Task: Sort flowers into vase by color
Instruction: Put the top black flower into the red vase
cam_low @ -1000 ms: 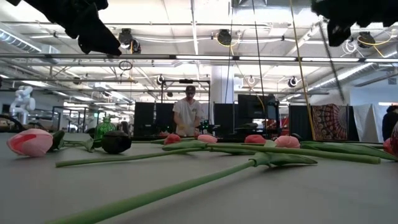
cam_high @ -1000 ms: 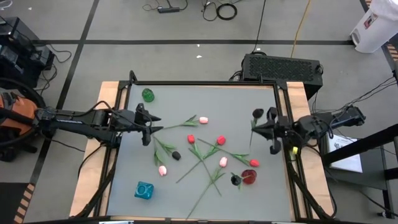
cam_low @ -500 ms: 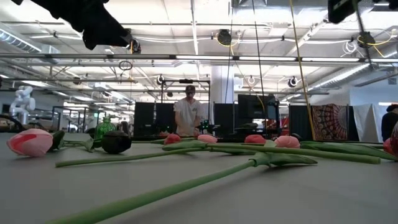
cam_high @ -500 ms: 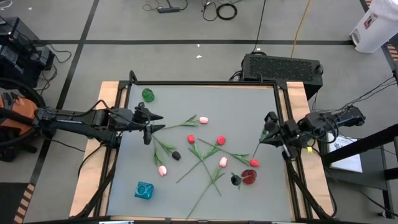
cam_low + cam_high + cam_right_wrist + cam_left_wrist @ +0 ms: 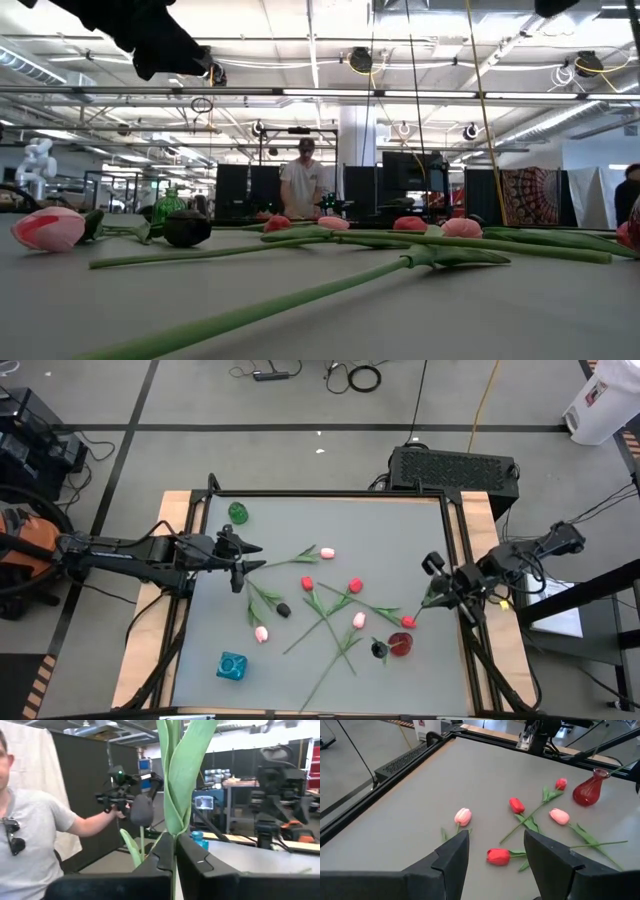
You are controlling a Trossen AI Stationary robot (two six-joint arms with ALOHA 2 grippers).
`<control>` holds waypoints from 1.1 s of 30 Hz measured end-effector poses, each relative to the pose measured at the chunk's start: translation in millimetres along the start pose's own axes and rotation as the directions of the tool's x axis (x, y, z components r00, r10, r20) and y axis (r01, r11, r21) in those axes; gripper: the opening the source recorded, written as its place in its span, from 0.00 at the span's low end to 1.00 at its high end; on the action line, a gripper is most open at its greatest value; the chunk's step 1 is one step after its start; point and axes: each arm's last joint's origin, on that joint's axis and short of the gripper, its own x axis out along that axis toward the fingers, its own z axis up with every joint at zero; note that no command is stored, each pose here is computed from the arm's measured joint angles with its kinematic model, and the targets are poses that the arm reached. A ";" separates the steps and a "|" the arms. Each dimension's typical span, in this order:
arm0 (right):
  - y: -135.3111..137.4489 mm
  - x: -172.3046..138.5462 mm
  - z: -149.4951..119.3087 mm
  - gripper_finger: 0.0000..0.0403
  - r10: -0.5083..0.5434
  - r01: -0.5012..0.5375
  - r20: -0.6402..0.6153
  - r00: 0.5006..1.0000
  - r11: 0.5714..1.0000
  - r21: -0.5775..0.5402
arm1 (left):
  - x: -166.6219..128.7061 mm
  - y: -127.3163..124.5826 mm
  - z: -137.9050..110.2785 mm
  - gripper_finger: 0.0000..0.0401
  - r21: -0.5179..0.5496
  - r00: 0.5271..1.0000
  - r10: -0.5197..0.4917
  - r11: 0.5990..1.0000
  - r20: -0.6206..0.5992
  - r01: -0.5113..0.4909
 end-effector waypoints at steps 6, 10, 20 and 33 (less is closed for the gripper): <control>5.9 15.6 -7.3 0.00 0.057 -0.057 -0.036 0.998 0.998 -0.004 | 0.0 0.0 0.0 0.49 0.000 1.000 0.000 1.000 0.000 0.000; 10.5 22.6 -12.0 0.00 0.091 -0.091 -0.060 0.994 0.996 0.003 | 0.1 0.0 -0.1 0.49 0.001 1.000 0.000 1.000 -0.001 0.000; 18.6 30.9 -14.1 0.00 0.141 -0.141 -0.045 0.989 0.990 -0.012 | 0.0 0.0 -0.1 0.49 0.001 1.000 0.000 1.000 -0.001 0.000; 18.3 38.5 -22.7 0.00 0.132 -0.138 -0.097 0.986 0.989 -0.055 | 0.0 0.0 -0.1 0.49 0.002 1.000 0.000 1.000 -0.001 0.000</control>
